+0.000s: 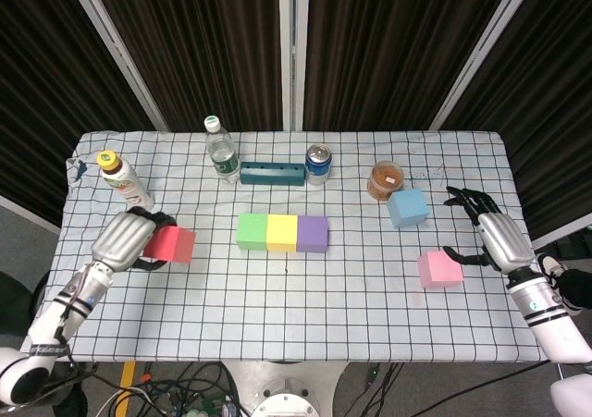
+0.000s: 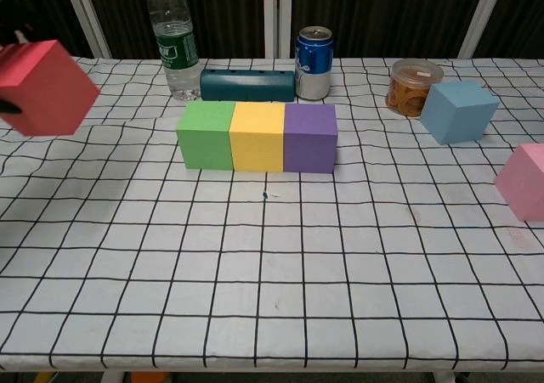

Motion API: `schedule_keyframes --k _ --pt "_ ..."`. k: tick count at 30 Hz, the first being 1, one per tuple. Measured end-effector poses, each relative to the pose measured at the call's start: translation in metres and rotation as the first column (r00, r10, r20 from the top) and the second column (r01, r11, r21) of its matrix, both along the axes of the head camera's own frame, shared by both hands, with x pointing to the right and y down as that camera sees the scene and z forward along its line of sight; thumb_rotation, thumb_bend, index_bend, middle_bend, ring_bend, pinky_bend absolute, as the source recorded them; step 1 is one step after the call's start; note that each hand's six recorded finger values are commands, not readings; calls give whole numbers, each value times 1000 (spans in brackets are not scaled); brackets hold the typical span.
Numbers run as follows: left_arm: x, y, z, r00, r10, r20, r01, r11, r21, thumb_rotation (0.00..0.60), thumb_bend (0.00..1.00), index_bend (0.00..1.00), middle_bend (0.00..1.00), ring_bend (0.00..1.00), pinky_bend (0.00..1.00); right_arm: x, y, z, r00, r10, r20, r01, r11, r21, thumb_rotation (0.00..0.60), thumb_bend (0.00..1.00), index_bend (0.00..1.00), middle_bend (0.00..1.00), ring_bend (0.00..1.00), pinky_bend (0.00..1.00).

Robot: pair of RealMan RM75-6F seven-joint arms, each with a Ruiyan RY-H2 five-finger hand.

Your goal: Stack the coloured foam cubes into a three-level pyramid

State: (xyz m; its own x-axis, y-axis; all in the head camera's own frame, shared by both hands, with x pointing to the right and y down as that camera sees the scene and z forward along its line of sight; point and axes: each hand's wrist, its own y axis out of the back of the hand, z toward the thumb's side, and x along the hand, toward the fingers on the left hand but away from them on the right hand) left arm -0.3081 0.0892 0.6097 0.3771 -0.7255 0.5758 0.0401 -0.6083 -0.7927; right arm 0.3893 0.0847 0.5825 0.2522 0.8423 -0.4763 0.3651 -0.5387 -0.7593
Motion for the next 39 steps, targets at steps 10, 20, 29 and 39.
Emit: schedule_keyframes --k 10,20,29,39 --pt "80 -52 6 994 109 -11 -110 992 -58 583 170 328 452 433 280 3 3 -3 1000 5 1 -5 1000 3 600 200 0 215 42 0" --pt "137 -76 17 990 138 29 -133 983 -129 583 166 290 414 402 259 1 7 -2 1000 -2 21 2 1000 -1 600 199 0 216 42 0" --pt "171 -75 41 985 151 88 -134 974 -180 579 160 249 359 391 260 2 8 -1 1000 0 27 0 1000 -5 600 200 0 216 42 0" --pt "181 -78 50 983 125 137 -97 975 -198 505 127 99 171 165 216 7 8 -1 999 9 34 -8 1000 -6 600 200 0 215 42 0"
